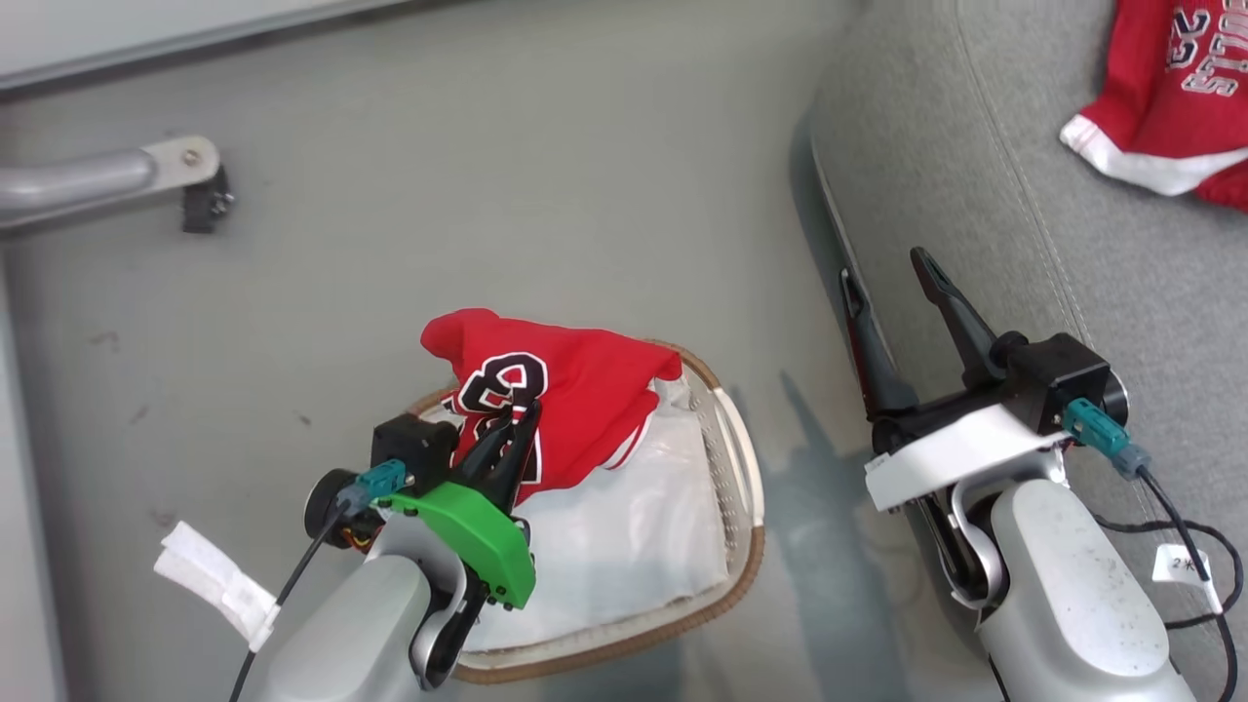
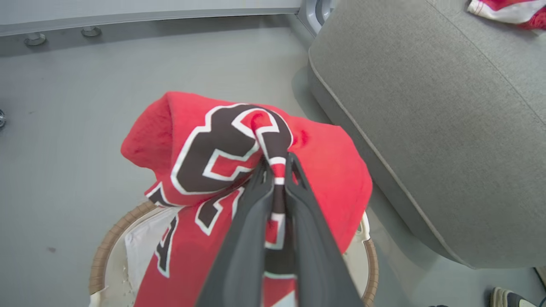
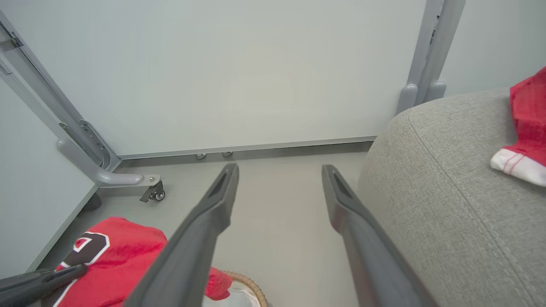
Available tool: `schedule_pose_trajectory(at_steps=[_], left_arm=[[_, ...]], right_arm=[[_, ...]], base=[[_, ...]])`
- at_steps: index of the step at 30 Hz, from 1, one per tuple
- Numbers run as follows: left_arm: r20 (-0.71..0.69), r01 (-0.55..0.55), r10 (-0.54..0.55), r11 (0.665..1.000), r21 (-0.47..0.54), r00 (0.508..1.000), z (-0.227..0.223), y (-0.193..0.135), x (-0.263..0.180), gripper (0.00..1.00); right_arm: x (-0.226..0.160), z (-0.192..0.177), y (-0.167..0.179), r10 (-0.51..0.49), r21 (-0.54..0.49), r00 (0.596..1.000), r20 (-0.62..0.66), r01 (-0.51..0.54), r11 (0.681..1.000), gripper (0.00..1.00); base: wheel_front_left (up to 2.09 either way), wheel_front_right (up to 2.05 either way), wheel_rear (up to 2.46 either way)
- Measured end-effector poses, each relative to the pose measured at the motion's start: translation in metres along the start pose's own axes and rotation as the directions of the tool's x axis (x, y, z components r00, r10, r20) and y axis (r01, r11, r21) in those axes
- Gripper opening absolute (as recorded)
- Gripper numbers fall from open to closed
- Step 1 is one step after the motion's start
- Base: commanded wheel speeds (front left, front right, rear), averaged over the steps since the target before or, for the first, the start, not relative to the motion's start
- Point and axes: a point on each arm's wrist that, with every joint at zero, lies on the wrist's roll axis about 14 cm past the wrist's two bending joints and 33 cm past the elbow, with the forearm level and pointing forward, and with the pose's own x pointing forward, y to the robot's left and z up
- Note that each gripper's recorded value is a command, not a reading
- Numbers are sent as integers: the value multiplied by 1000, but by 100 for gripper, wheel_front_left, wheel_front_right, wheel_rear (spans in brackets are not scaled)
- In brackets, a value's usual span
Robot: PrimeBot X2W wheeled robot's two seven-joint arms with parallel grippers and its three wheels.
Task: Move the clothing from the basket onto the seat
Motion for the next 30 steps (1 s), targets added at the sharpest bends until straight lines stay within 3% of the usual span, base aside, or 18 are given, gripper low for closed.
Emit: schedule_pose_trajectory(at_steps=[12,30], left_arm=[[252,-64,45,996,67,967,75,-7,-48,0],[541,-47,-72,978,202,838,167,-66,-108,0]], right_arm=[[-19,11,31,63,21,998,13,-63,998,100],[-68,17,51,88,54,996,12,-89,995,100]], base=[[0,0,0],[0,0,0]])
